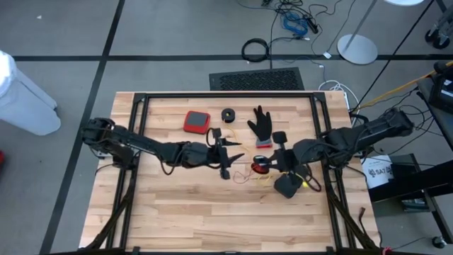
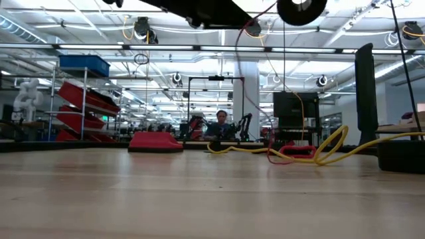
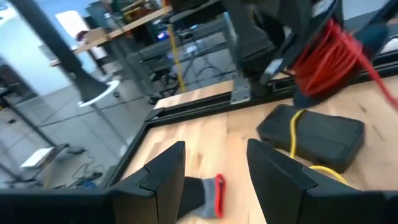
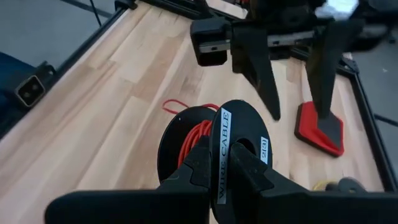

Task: Coil cords
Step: Uncoil the red wire from the spool

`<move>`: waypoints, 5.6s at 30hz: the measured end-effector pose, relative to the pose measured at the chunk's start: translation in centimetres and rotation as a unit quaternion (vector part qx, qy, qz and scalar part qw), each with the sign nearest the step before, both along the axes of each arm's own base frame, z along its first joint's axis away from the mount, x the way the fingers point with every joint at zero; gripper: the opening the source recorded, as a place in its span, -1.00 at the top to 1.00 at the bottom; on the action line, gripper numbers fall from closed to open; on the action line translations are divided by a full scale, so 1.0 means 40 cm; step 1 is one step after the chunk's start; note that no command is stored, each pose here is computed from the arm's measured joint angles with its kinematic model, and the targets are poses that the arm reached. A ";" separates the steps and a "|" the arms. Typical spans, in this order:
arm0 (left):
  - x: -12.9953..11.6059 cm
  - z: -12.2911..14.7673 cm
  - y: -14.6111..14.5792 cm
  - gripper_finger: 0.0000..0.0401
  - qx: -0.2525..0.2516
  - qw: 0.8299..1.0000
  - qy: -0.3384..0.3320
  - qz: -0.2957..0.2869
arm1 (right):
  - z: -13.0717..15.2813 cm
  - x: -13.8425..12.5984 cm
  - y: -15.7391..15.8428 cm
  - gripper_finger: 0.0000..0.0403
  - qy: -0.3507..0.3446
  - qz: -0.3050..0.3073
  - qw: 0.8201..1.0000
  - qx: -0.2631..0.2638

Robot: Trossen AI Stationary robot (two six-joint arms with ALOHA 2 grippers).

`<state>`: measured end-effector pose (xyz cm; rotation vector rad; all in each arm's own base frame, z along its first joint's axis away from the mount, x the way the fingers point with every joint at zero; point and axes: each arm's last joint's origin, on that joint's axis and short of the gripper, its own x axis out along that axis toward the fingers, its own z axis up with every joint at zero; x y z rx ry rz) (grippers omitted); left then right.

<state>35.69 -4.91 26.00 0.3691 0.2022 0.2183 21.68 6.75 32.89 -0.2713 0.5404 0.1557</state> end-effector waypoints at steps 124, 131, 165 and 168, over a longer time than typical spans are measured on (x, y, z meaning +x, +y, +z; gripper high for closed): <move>-0.017 -0.002 0.036 0.46 0.073 0.991 0.057 0.099 | -0.082 0.083 -0.028 1.00 0.030 -0.233 0.945 -0.229; -0.017 0.011 0.039 0.46 0.007 0.999 0.036 0.009 | -0.082 0.081 -0.037 1.00 0.022 -0.270 0.939 -0.214; -0.009 -0.017 0.008 0.45 -0.152 0.988 0.021 -0.002 | -0.064 0.101 -0.065 1.00 -0.013 -0.300 0.934 -0.194; 0.000 -0.032 0.010 0.46 -0.132 0.991 0.020 0.020 | -0.064 0.100 -0.066 1.00 -0.012 -0.299 0.934 -0.194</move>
